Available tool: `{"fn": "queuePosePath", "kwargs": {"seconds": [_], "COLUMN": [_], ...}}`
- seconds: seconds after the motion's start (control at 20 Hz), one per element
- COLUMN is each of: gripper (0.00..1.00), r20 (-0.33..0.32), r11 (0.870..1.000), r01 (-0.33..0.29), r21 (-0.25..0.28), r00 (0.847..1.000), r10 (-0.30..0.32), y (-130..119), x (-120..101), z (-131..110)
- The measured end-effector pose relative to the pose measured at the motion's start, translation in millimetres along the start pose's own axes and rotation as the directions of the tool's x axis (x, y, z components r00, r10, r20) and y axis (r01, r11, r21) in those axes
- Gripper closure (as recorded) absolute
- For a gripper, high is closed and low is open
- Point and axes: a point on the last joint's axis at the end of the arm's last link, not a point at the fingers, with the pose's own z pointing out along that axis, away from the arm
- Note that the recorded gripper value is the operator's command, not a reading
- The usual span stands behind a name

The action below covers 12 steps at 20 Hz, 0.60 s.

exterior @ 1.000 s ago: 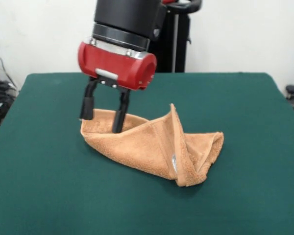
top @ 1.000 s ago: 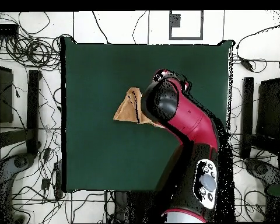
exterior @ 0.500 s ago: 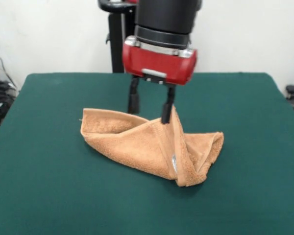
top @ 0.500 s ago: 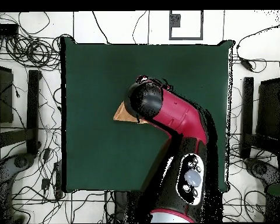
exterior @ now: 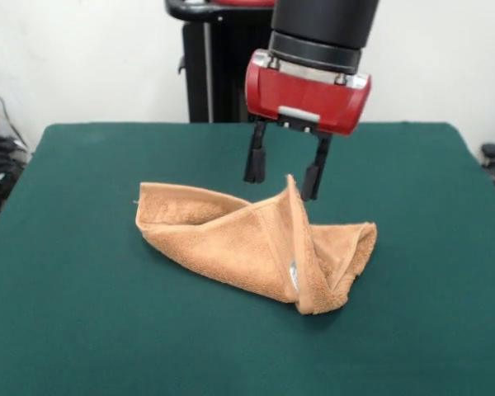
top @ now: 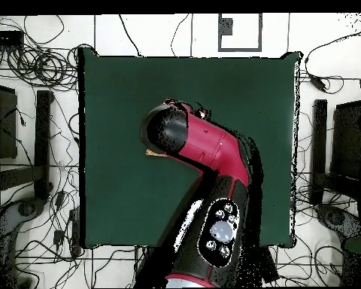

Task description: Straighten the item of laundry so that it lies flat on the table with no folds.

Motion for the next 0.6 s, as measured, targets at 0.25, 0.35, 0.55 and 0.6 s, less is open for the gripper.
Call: {"fn": "queuePosePath", "kwargs": {"seconds": [0.25, 0.35, 0.55, 0.6], "gripper": [0.00, 0.00, 0.00, 0.00], "r20": [-0.009, -0.019, -0.043, -0.045], "r11": [1.000, 1.000, 0.998, 0.997], "r01": [-0.008, -0.024, -0.066, -0.072], "r21": [0.008, 0.006, -0.005, -0.005], "r00": [1.000, 1.000, 0.997, 0.996], "r10": [0.008, 0.024, 0.066, 0.072], "y": [-8, -16, -37, -40], "x": [0, -1, -3, -3], "z": [8, 15, 38, 41]}}
